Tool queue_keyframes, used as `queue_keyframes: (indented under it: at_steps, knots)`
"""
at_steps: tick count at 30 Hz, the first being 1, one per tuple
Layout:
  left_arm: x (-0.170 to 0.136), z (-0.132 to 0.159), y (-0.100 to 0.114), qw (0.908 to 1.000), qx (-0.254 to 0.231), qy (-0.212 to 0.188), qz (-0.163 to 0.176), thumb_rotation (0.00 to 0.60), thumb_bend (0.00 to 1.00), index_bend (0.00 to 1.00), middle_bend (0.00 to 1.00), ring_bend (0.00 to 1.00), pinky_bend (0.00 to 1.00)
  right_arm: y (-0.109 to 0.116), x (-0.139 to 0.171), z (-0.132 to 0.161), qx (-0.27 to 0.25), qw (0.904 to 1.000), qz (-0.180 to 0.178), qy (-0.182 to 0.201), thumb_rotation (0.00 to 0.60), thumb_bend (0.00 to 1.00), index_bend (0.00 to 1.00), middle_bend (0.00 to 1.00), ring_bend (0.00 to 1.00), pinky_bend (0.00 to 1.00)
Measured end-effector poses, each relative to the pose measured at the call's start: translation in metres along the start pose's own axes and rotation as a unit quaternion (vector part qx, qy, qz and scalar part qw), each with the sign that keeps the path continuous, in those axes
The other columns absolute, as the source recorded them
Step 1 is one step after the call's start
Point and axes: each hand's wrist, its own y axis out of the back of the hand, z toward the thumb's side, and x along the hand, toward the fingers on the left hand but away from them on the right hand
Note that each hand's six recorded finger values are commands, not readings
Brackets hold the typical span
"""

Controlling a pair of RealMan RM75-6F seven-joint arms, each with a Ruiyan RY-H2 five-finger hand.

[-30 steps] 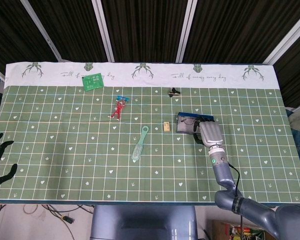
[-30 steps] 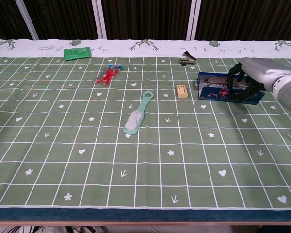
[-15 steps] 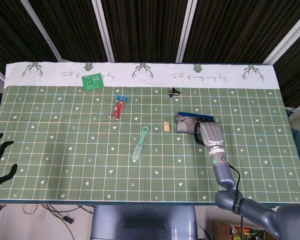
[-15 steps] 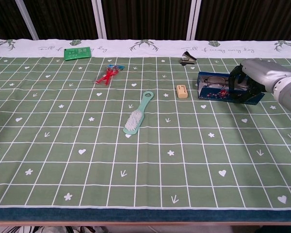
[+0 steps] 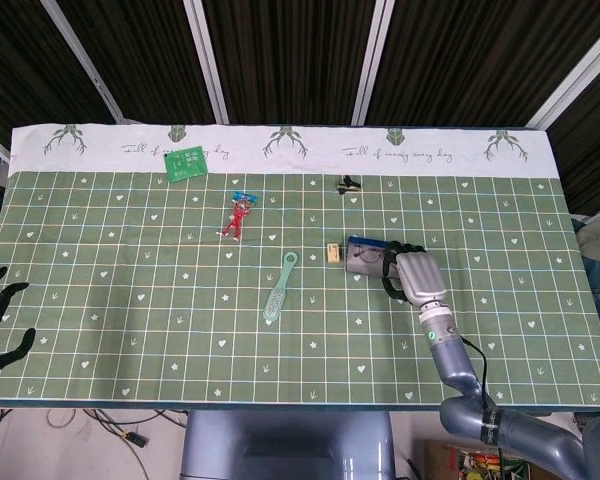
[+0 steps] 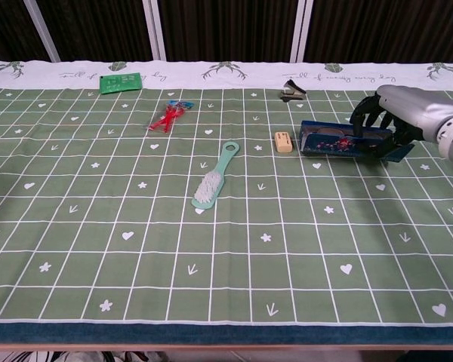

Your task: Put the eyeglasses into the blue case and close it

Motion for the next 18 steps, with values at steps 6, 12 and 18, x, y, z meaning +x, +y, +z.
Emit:
queue_keyframes:
  at_steps: [6, 12, 18]
  knots:
    - [0.000, 0.001, -0.001, 1.0000, 0.002, -0.001, -0.001, 0.600, 0.36, 0.20, 0.00, 0.00, 0.00, 0.012, 0.013, -0.003, 0.024, 0.9997, 0.008, 0.005, 0.600, 0.59, 0.73, 0.27, 0.29, 0.25]
    - [-0.001, 0.001, -0.001, 1.0000, 0.003, -0.001, 0.001, 0.600, 0.36, 0.20, 0.00, 0.00, 0.00, 0.013, 0.013, -0.005, 0.038, 0.9989, 0.027, -0.001, 0.600, 0.60, 0.75, 0.27, 0.29, 0.25]
    - [-0.001, 0.001, -0.001, 1.0000, 0.002, 0.000, 0.000, 0.600, 0.36, 0.20, 0.00, 0.00, 0.00, 0.012, 0.004, -0.006, 0.040, 0.9984, 0.040, -0.007, 0.600, 0.60, 0.75, 0.27, 0.29, 0.25]
